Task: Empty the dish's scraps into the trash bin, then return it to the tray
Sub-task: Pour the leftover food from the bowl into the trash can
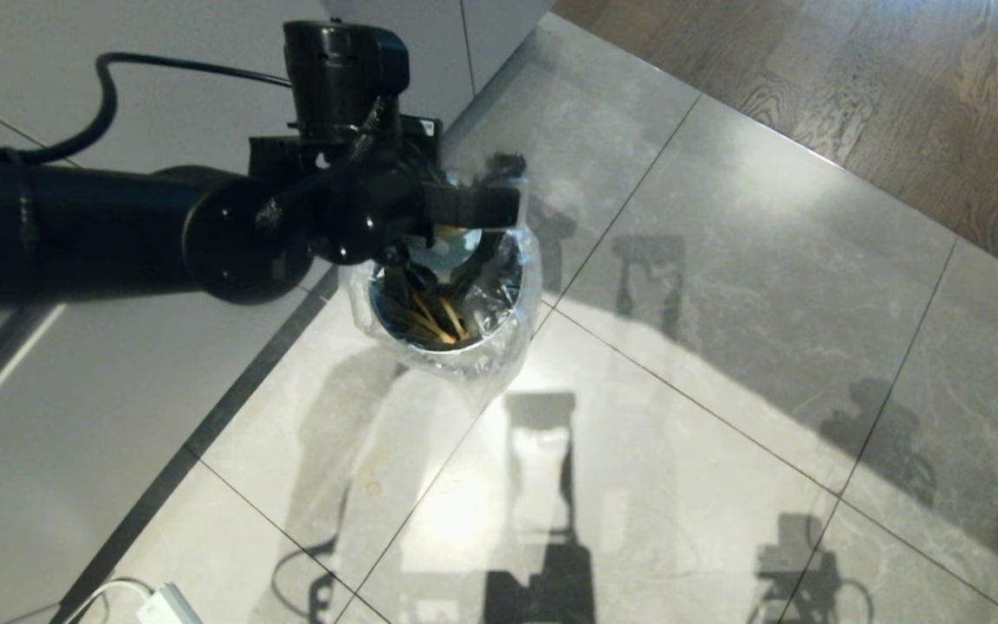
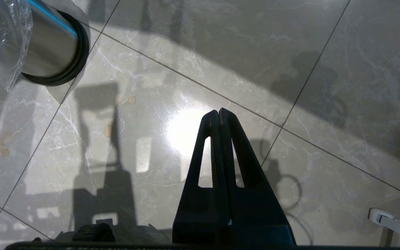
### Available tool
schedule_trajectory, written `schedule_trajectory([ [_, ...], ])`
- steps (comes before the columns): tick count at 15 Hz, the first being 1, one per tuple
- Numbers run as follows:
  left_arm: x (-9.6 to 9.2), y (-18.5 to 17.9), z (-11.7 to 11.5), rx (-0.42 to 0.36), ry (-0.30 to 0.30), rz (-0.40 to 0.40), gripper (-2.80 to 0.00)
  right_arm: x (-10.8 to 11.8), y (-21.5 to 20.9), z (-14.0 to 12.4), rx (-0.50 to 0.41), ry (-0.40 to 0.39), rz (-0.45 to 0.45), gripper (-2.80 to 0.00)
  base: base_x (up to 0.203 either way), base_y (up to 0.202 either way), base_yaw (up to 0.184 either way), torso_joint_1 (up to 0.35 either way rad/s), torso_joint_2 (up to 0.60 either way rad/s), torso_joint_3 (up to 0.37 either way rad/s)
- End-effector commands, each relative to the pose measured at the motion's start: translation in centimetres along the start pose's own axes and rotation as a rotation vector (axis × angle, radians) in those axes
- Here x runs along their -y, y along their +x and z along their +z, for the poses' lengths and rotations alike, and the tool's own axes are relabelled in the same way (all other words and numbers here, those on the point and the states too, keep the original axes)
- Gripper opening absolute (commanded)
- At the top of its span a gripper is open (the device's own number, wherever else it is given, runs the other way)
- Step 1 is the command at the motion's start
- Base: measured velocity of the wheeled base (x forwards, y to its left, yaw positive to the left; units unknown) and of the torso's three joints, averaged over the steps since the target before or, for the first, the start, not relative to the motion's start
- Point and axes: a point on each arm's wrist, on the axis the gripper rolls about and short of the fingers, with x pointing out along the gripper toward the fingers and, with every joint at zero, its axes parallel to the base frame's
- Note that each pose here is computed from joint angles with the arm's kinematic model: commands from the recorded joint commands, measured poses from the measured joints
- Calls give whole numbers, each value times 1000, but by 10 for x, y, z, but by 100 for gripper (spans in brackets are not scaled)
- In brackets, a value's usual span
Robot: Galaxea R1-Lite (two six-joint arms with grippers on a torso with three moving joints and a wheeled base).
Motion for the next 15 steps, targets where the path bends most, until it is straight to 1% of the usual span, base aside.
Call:
schedule_trajectory([
  [1, 14, -4, 7, 12, 33, 50, -280, 0, 0, 0, 1, 1, -1, -280, 0, 0, 0, 0, 0, 0],
  [3, 9, -6, 7, -2, 152, 154, -280, 0, 0, 0, 1, 1, 0, -280, 0, 0, 0, 0, 0, 0],
  [5, 6, -7, 6, 7, 207, 259, -280, 0, 0, 0, 1, 1, 1, -280, 0, 0, 0, 0, 0, 0],
  [6, 7, -6, 4, 17, 238, 292, -280, 0, 0, 0, 2, 1, 1, -280, 0, 0, 0, 0, 0, 0],
  [7, 12, -6, 3, 22, 256, 301, -280, 0, 0, 0, 1, 1, 1, -280, 0, 0, 0, 0, 0, 0],
  [10, 28, -7, 1, 12, 255, 339, -280, 0, 0, 0, 2, 1, 1, -280, 0, 0, 0, 0, 0, 0],
  [13, 44, -14, -2, -8, 290, 414, -280, 0, 0, 0, 0, 1, 1, -280, 0, 0, 0, 0, 0, 0],
  [15, 57, -18, -3, -15, 293, 447, -280, 0, 0, 0, 0, 1, 1, -280, 0, 0, 0, 0, 0, 0],
])
